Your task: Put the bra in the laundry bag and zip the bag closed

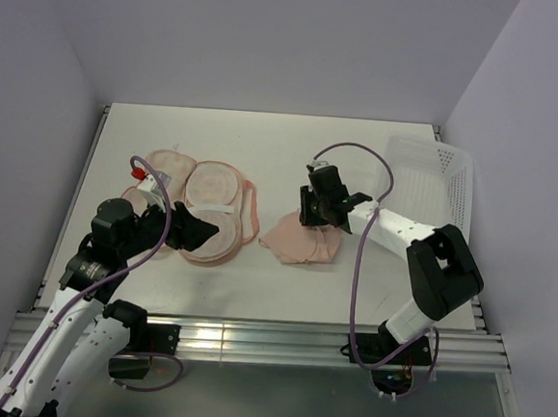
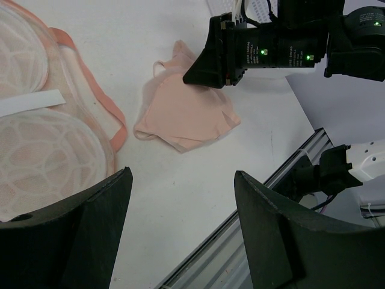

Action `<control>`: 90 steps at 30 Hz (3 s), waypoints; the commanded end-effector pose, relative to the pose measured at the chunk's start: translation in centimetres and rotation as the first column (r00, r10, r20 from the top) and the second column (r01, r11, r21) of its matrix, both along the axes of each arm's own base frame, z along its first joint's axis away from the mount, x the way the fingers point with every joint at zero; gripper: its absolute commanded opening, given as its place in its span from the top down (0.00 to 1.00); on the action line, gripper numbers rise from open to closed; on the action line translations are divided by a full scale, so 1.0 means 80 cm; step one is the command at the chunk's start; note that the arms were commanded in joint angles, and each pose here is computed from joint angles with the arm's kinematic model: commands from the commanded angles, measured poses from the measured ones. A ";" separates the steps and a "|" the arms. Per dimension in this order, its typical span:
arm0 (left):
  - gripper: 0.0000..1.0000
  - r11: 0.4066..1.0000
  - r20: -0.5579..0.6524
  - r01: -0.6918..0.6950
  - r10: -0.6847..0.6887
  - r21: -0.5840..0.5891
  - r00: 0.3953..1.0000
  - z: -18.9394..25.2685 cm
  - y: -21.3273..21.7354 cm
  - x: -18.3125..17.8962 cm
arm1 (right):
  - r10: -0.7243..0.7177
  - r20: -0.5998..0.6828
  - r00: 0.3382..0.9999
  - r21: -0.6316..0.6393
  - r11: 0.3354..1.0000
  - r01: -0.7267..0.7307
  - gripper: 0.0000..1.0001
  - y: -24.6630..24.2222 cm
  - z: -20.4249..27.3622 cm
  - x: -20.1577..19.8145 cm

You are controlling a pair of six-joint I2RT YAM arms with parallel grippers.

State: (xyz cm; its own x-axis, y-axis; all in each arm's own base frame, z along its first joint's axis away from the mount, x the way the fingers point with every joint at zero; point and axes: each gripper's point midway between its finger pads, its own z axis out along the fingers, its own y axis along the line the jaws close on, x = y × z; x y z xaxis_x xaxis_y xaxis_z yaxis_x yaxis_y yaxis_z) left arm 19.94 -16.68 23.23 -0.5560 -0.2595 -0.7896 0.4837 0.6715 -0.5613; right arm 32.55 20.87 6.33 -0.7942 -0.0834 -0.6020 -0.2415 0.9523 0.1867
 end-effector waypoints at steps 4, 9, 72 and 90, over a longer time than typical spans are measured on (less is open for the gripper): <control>0.25 1.000 0.026 -0.015 0.015 -0.005 1.000 0.005 0.003 0.003 | 0.013 0.005 1.000 0.008 1.000 -0.013 0.61 0.001 0.003 -0.003; 0.25 1.000 0.028 -0.019 0.019 -0.005 0.999 0.005 0.004 0.004 | 0.017 0.073 0.997 0.040 0.999 -0.020 0.92 0.003 0.024 -0.004; 0.24 0.998 -0.009 -0.065 0.066 0.015 0.998 0.005 0.004 0.028 | -0.299 0.380 0.875 0.281 0.939 0.199 0.23 -0.051 0.165 0.183; 0.24 0.997 0.034 -0.071 0.069 0.042 0.997 0.012 0.008 0.029 | -0.005 0.225 0.974 0.058 0.998 -0.008 0.71 0.003 0.050 -0.070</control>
